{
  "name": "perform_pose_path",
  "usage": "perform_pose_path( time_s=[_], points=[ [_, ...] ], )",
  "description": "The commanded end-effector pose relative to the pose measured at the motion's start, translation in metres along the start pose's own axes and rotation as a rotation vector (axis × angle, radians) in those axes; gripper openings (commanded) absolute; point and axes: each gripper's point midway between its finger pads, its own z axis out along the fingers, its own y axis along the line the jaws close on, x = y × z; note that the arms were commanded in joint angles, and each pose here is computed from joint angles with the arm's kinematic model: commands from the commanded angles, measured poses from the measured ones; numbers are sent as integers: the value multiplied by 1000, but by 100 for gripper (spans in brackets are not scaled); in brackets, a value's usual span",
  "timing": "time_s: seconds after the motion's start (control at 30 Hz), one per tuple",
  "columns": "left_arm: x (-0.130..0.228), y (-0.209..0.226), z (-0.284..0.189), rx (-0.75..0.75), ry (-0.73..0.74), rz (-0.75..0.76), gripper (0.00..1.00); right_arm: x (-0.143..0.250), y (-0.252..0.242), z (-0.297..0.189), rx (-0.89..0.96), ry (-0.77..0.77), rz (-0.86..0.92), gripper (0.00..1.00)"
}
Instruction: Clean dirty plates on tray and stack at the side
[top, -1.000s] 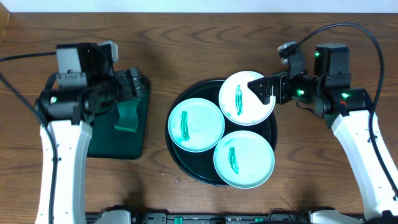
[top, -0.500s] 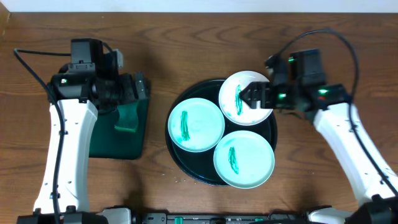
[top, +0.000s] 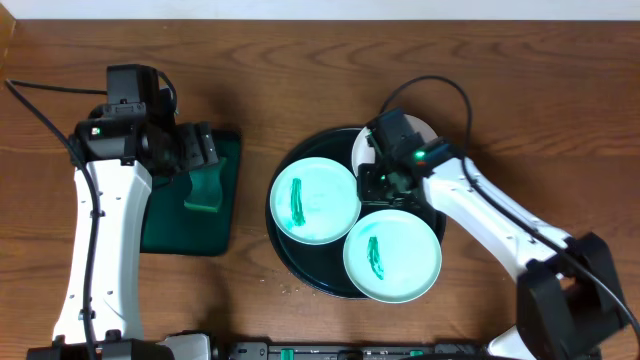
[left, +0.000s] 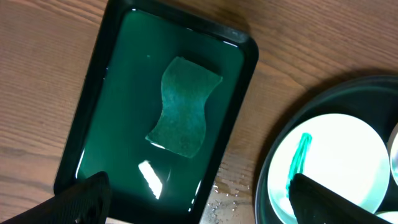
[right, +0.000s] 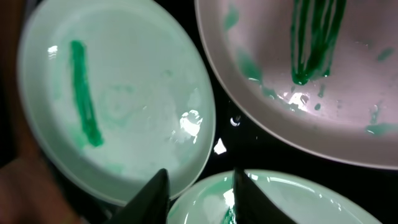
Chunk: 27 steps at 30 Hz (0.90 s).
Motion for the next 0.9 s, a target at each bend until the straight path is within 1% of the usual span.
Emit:
perform_pose_path(
  time_s=[0.0, 0.07, 0.2, 0.37, 0.53, 0.63, 0.67, 0.7, 0.73, 0.77, 0.87],
  points=[
    [5, 8, 8, -38, 21, -20, 91, -5, -4, 16, 57, -7, 18, 28],
    [7, 9, 15, -47, 41, -20, 91, -4, -6, 29, 65, 9, 19, 26],
    [8, 11, 25, -59, 69, -21, 91, -5, -3, 40, 45, 23, 20, 22],
    [9, 11, 38, -66, 101, -20, 92, -11, 6, 46, 12, -5, 4, 21],
    [11, 12, 49, -73, 135, -20, 91, 2, 9, 62, -8, 66, 19, 22],
    [12, 12, 52, -75, 143, -20, 91, 3, 5, 62, 11, 68, 40, 21],
    [12, 13, 52, -78, 142, -19, 92, 2, 4, 62, 18, 64, 47, 19],
    [11, 13, 52, -81, 140, -19, 91, 2, 2, 63, 26, 63, 56, 11],
    [11, 14, 52, -83, 140, -18, 91, 2, 2, 65, 28, 66, 59, 5],
    [12, 14, 53, -86, 142, -19, 91, 3, 1, 67, 32, 72, 70, 1],
    [17, 15, 58, -90, 164, -19, 92, 3, 1, 71, 34, 81, 82, 1]
  ],
)
